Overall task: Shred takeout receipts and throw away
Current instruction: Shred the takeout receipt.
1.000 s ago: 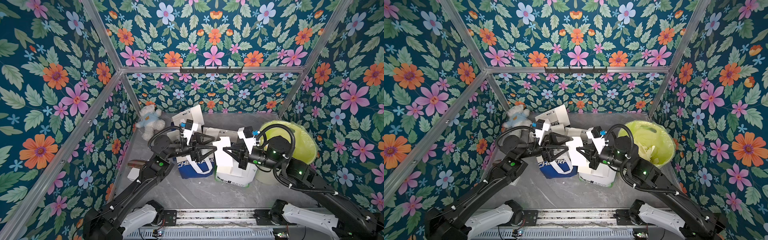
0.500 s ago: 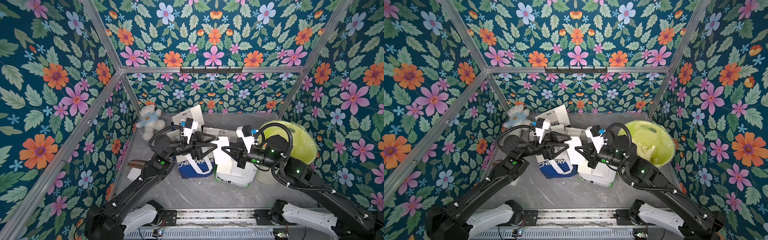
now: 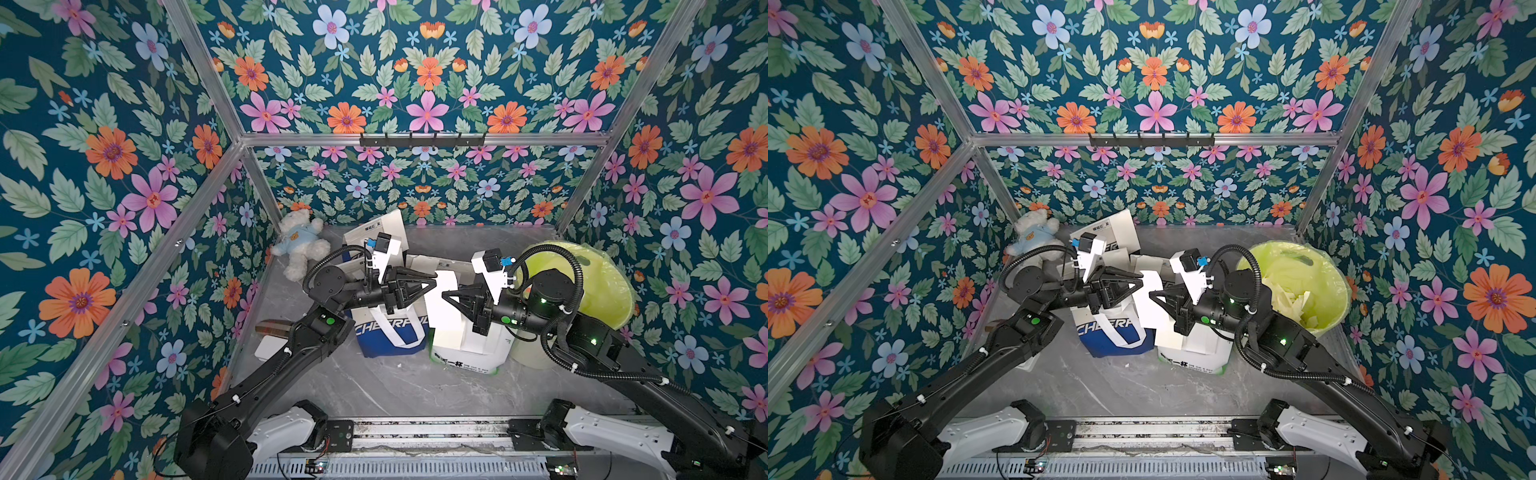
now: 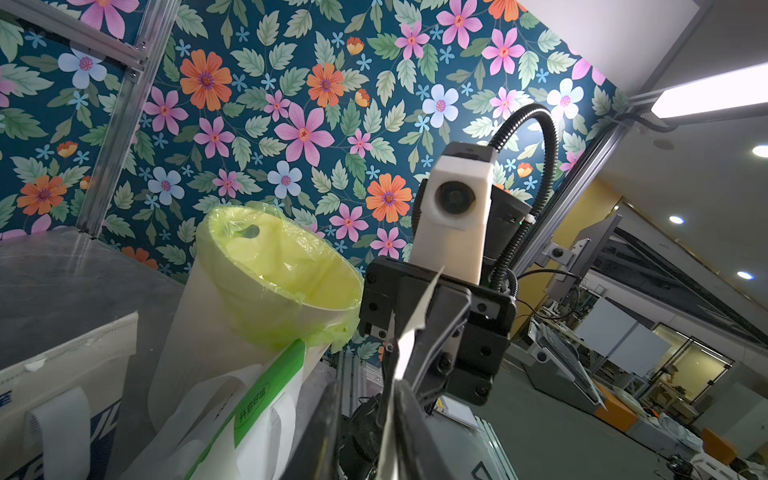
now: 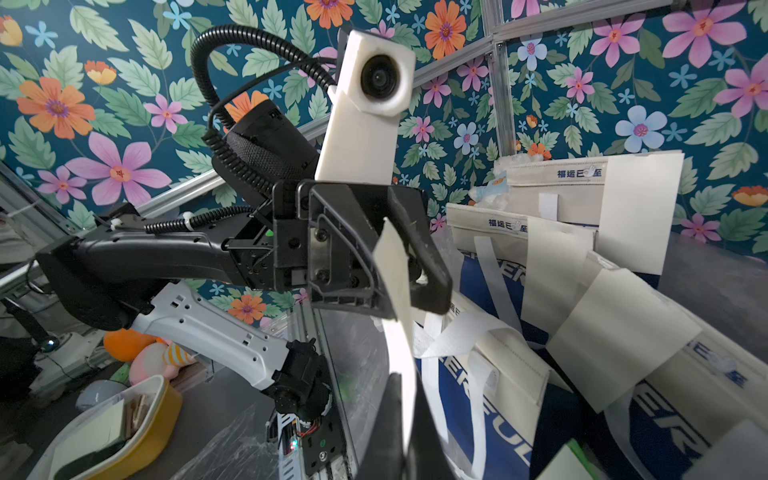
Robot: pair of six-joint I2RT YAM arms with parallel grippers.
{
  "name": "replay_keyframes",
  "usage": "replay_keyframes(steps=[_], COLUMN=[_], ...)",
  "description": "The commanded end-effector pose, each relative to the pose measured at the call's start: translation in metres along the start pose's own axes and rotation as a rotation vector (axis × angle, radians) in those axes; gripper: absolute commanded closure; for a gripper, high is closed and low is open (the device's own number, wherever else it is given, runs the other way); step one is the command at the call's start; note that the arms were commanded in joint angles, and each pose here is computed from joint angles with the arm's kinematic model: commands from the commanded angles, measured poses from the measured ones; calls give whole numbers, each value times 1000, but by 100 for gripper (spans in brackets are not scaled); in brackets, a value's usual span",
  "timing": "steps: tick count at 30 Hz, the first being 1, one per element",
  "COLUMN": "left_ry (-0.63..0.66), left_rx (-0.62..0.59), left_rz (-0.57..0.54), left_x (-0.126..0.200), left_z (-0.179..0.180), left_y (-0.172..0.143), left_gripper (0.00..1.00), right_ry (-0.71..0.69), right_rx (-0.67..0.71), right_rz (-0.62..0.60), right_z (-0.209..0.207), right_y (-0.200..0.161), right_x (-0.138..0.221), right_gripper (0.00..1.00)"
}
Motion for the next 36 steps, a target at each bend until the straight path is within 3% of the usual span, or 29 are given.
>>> replay_keyframes(steps=[1, 2, 6, 10, 15, 26, 31, 36], left_ry=[-7, 3, 64, 147, 202, 200, 200, 195], left_rx=[-36, -43, -60, -58, -64, -79, -84, -82], left_rz=[-16, -16, -6, 22, 32, 32, 32, 36], left_x=[1, 2, 4, 4, 1, -3, -4, -6], left_z=[-5, -5, -2, 7, 13, 8, 6, 5], left_y=[3, 3, 2, 0, -1, -3, -3, -4], left_gripper=[93, 100, 100, 100, 100, 100, 100, 100], right_ry=[-16, -26, -42, -93, -115, -220, -291, -249], right_rx=[6, 1, -13, -37, -53, -53, -38, -46], right_rz=[-30, -22, 2, -16, 4, 53, 60, 83], right_z=[-1, -2, -2, -1, 3, -12, -17, -18], right_y=[6, 5, 6, 19, 31, 24, 27, 29], right_x=[0, 0, 1, 10, 12, 4, 8, 4], right_gripper=[100, 100, 61, 45, 44, 48, 42, 40])
Point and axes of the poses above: each gripper's point midway between its finger pads, its own x axis back along the fingers, its own z axis along the line the jaws close on, y = z × x, the point moved 7 cm from there along x, back along the fingers, and after that the axes turned 1 degree about -x, right-handed, at the moved point
